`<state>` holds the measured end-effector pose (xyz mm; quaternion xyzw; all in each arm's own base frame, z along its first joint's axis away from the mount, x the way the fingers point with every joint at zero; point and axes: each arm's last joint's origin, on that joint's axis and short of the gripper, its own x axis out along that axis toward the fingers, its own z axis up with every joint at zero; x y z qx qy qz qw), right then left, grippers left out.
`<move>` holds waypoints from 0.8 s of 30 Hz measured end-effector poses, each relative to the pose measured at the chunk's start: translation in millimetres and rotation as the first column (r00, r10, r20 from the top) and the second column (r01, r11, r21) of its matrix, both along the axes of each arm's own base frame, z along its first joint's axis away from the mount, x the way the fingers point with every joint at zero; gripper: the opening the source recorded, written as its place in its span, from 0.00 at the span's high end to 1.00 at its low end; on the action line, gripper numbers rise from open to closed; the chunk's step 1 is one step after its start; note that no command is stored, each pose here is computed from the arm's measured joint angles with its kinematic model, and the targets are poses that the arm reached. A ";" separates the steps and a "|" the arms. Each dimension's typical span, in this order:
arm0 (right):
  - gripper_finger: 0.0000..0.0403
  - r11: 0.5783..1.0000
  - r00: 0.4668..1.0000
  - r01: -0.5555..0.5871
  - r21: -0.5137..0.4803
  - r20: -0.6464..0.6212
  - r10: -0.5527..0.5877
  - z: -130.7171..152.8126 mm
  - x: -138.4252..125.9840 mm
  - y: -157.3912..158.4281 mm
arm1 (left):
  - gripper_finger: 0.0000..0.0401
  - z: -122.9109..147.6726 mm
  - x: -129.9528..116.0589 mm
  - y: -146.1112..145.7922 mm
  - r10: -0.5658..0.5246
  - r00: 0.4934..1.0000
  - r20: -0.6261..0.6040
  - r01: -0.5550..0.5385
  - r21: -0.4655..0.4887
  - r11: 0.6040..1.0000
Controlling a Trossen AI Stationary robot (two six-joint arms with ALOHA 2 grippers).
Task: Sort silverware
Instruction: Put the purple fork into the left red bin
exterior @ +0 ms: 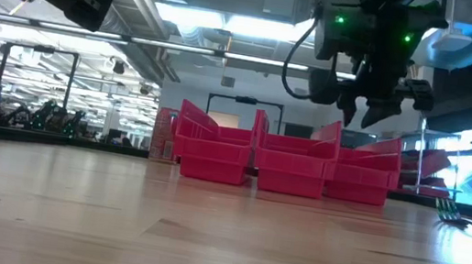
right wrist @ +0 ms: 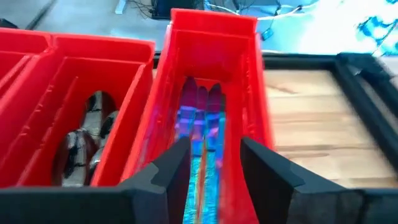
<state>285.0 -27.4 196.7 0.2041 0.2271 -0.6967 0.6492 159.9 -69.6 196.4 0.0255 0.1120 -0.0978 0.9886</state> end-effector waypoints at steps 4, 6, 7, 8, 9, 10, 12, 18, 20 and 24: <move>0.69 1.000 0.997 -0.027 -0.001 -0.076 0.026 22.7 -2.7 7.5 | 1.00 0.1 0.0 0.0 0.000 1.000 0.001 0.000 0.000 1.000; 0.69 0.999 0.993 -0.053 0.000 -0.107 0.053 36.9 -4.2 15.0 | 1.00 0.1 0.0 0.0 0.000 1.000 0.001 0.000 0.000 1.000; 0.69 0.998 0.991 -0.070 -0.003 -0.117 0.069 43.7 -4.3 19.6 | 1.00 0.1 0.0 0.0 0.001 1.000 0.000 -0.001 -0.004 1.000; 0.69 0.996 0.988 -0.091 -0.010 -0.127 0.089 50.0 -4.2 24.7 | 1.00 0.1 0.0 0.0 0.002 1.000 -0.001 -0.002 -0.011 1.000; 0.69 0.993 0.985 -0.114 -0.019 -0.133 0.110 55.3 -4.0 30.5 | 1.00 -0.1 0.2 0.1 0.004 1.000 -0.003 -0.004 -0.014 1.000; 0.69 0.990 0.982 -0.136 -0.025 -0.134 0.131 59.5 -3.6 36.3 | 1.00 -0.7 0.7 -0.1 0.005 1.000 -0.006 -0.005 -0.013 1.000; 0.69 0.985 0.978 -0.169 -0.025 -0.129 0.164 63.2 -3.2 45.7 | 1.00 -2.4 1.7 -0.6 0.006 1.000 -0.016 -0.006 -0.013 1.000; 0.69 0.952 0.948 -0.233 0.198 -0.173 0.268 61.9 -4.8 67.6 | 1.00 -8.7 10.2 -5.3 -0.008 1.000 -0.019 0.007 -0.010 1.000; 0.69 0.931 0.939 -0.236 0.279 -0.180 0.293 60.2 -6.2 73.6 | 1.00 -7.5 14.8 -7.5 -0.007 1.000 0.020 0.008 -0.031 0.999; 0.69 0.896 0.927 -0.272 0.350 -0.156 0.342 58.4 -6.7 87.6 | 1.00 -5.6 24.0 -12.0 -0.006 0.994 0.106 0.013 -0.064 0.998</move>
